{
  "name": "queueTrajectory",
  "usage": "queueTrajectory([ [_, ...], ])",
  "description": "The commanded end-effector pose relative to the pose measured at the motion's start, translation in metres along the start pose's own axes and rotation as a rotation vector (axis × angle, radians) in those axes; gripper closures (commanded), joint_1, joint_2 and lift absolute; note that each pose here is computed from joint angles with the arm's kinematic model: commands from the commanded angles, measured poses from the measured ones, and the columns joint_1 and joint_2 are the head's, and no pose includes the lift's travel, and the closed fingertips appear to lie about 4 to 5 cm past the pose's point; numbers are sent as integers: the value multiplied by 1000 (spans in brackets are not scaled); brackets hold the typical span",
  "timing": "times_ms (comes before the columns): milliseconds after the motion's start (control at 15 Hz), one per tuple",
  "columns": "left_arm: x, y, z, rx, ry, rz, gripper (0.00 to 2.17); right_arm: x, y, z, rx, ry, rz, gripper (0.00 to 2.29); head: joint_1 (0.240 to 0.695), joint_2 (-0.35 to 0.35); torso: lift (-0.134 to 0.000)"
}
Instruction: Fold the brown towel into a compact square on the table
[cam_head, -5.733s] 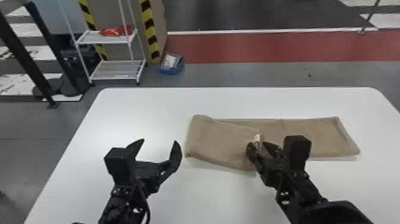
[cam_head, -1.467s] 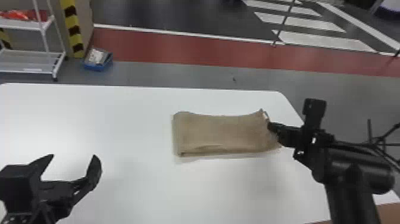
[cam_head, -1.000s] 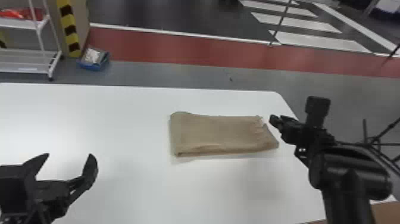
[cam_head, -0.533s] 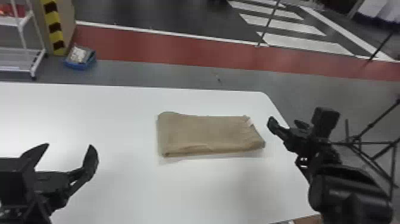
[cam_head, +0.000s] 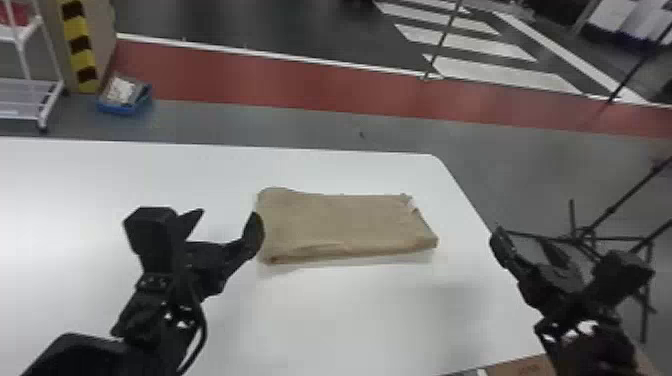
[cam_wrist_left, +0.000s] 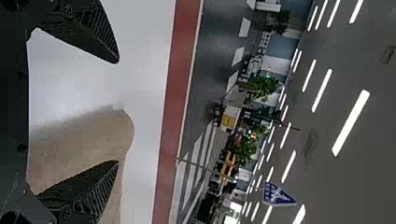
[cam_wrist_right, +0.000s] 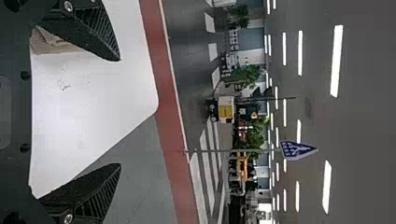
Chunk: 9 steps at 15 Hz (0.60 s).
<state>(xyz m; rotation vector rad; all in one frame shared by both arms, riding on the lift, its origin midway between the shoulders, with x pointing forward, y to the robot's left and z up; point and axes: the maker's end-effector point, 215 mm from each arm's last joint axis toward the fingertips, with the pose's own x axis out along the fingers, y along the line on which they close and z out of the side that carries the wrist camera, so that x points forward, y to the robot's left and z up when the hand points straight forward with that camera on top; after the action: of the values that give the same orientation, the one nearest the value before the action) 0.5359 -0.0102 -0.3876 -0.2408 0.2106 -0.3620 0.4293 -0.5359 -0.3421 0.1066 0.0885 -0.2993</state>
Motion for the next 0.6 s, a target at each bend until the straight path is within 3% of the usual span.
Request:
queueTrajectory([
  [0,24,-6,-22,20,52,-15,154,-10,6,2,32,-19,13,83,695,-350,-112],
  [267,45,21,-49,57,106,19,211,-9,39,-1,39,-19,78,83,695,-350,-112],
  [533,46,19,-55,13,115,1,218,-7,42,-8,37,-19,84,83,695,-350,-112],
])
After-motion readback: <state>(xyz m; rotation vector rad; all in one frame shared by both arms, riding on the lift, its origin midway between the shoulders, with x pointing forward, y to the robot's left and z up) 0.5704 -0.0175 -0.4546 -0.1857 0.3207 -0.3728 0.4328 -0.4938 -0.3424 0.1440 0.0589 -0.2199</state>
